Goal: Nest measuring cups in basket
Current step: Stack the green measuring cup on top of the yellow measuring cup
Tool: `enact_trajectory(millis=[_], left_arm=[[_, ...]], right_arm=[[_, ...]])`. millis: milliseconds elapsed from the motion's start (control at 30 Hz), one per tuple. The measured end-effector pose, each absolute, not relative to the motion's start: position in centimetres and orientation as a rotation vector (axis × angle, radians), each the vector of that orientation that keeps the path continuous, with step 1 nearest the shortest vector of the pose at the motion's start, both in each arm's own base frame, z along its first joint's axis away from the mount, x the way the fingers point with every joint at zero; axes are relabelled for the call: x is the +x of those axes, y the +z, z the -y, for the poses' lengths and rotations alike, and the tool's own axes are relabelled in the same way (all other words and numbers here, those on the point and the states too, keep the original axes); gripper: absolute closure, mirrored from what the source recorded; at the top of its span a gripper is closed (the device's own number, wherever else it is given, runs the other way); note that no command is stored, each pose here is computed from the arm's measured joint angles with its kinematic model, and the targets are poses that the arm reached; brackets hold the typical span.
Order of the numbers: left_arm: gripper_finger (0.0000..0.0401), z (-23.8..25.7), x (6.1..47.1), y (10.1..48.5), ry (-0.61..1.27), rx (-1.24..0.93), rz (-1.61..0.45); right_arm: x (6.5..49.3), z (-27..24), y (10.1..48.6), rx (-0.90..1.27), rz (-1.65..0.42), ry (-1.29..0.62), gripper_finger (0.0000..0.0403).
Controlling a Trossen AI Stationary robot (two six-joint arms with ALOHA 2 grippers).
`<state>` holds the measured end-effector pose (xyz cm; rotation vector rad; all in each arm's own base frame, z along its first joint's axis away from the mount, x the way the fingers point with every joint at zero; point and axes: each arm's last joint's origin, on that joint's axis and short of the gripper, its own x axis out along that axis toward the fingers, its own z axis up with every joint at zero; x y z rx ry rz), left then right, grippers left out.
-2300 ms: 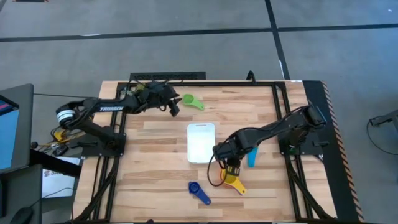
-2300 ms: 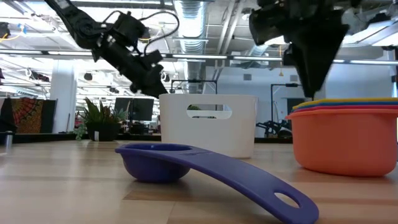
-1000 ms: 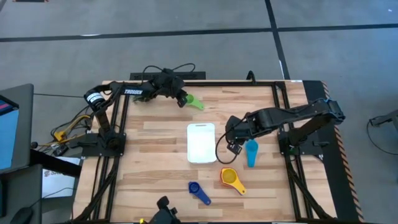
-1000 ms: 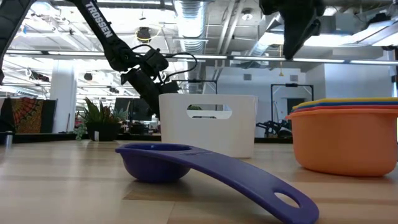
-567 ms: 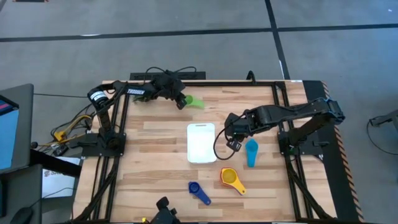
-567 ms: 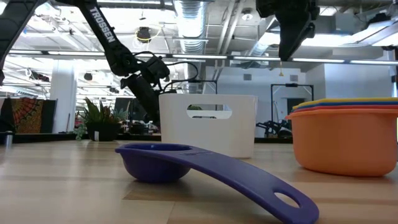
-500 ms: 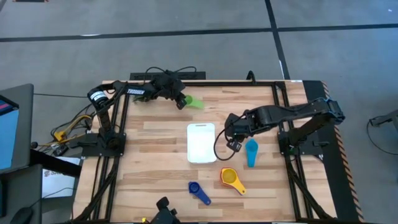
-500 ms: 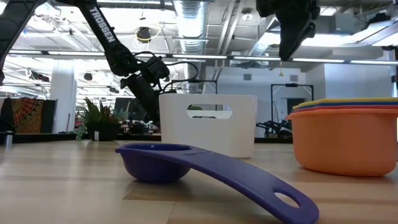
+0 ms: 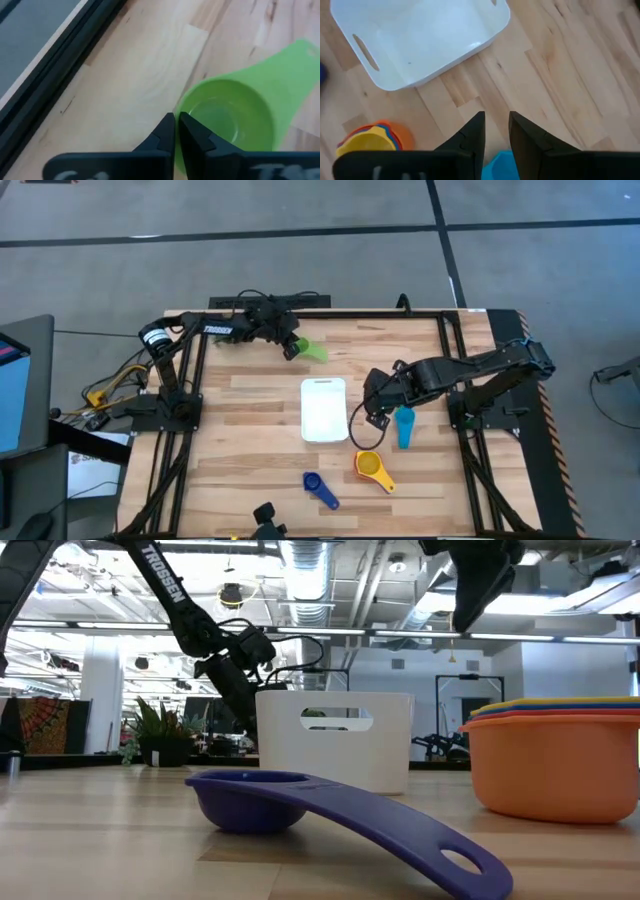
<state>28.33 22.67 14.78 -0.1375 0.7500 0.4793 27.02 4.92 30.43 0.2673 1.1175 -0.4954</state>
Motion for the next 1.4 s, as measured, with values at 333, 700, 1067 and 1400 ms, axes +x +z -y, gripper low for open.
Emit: enact_trajectory(millis=[333,700,1067,1400], left_arm=[[0.0401,-18.9,28.1,21.8,0.474,-0.045,-0.620],[0.0401,-10.3,29.8,27.0,0.300,-0.089,-0.435],[0.0401,-1.5,33.2,27.0,0.222,-0.202,-0.284],[0.0401,2.6,37.4,24.2,0.129,-0.291,-0.270]], right_arm=[[25.1,-6.2,30.2,0.218,-1.170,-0.655,0.0295],[23.7,-6.9,30.3,0.099,-1.145,-0.784,0.0295],[22.4,-6.5,30.9,0.050,-1.102,-0.896,0.0295],[20.7,-6.8,32.3,0.156,-1.023,-0.889,0.0295]])
